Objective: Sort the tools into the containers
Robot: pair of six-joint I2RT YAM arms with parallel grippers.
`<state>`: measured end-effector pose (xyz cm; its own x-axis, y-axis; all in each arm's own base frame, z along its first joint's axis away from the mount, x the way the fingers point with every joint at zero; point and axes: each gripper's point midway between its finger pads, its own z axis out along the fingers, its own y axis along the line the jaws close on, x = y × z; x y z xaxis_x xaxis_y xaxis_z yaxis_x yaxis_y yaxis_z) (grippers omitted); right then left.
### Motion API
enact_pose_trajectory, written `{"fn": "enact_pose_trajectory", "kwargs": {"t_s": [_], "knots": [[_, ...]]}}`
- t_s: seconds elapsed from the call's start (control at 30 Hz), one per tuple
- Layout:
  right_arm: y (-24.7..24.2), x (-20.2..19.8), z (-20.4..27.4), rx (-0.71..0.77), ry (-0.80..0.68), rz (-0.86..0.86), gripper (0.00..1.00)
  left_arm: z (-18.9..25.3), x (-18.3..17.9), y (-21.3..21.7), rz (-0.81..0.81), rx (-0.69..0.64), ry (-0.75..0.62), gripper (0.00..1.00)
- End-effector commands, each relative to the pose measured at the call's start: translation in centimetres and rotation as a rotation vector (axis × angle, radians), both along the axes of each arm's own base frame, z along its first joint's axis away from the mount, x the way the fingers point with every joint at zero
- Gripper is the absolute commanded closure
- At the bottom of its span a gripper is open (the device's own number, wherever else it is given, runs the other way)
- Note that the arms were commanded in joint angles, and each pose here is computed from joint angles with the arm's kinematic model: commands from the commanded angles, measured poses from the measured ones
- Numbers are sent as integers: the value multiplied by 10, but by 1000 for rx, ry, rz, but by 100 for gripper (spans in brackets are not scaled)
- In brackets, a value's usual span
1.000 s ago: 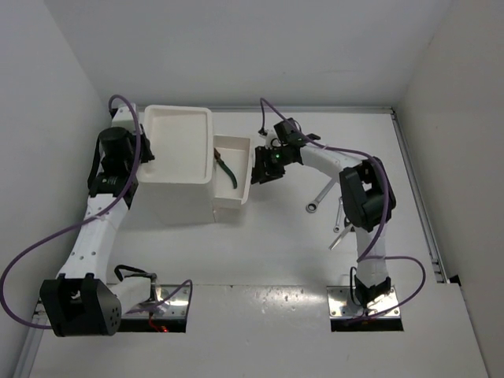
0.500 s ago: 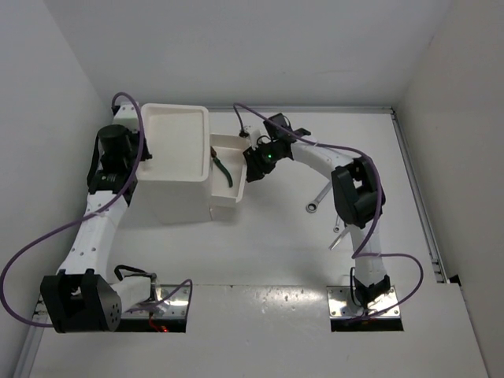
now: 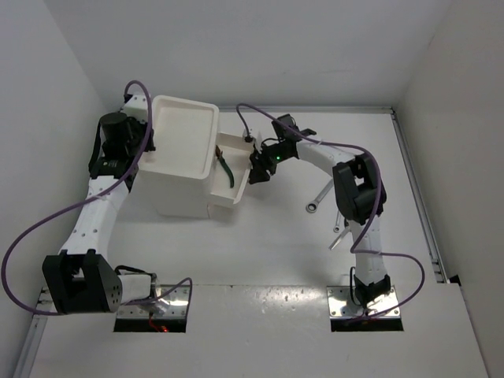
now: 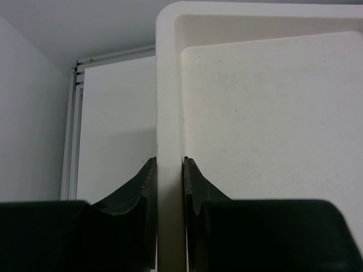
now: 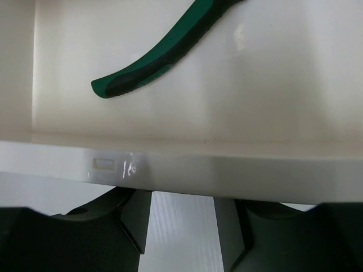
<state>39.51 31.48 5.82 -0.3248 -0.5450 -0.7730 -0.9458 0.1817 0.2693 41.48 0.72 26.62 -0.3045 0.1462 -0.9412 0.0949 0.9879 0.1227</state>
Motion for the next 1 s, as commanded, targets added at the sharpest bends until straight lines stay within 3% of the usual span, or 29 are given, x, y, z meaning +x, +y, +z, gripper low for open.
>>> {"fn": "enact_pose_trajectory", "kwargs": {"t_s": [0.0, 0.37, 0.63, 0.77, 0.97], "knots": [[60, 3, 90, 308, -271, 249, 54, -110, -70, -97, -410, -155, 454, 100], [67, 5, 101, 258, -511, 448, 52, -118, -74, -108, -455, -140, 489, 100], [78, 3, 68, 228, -445, 476, 50, -120, -77, -118, -495, -173, 511, 100], [90, 7, 71, 270, -470, 461, 50, -123, -79, -119, -507, -172, 526, 100], [104, 9, 88, 370, -359, 374, 46, -127, -83, -130, -548, -231, 553, 100]]}}
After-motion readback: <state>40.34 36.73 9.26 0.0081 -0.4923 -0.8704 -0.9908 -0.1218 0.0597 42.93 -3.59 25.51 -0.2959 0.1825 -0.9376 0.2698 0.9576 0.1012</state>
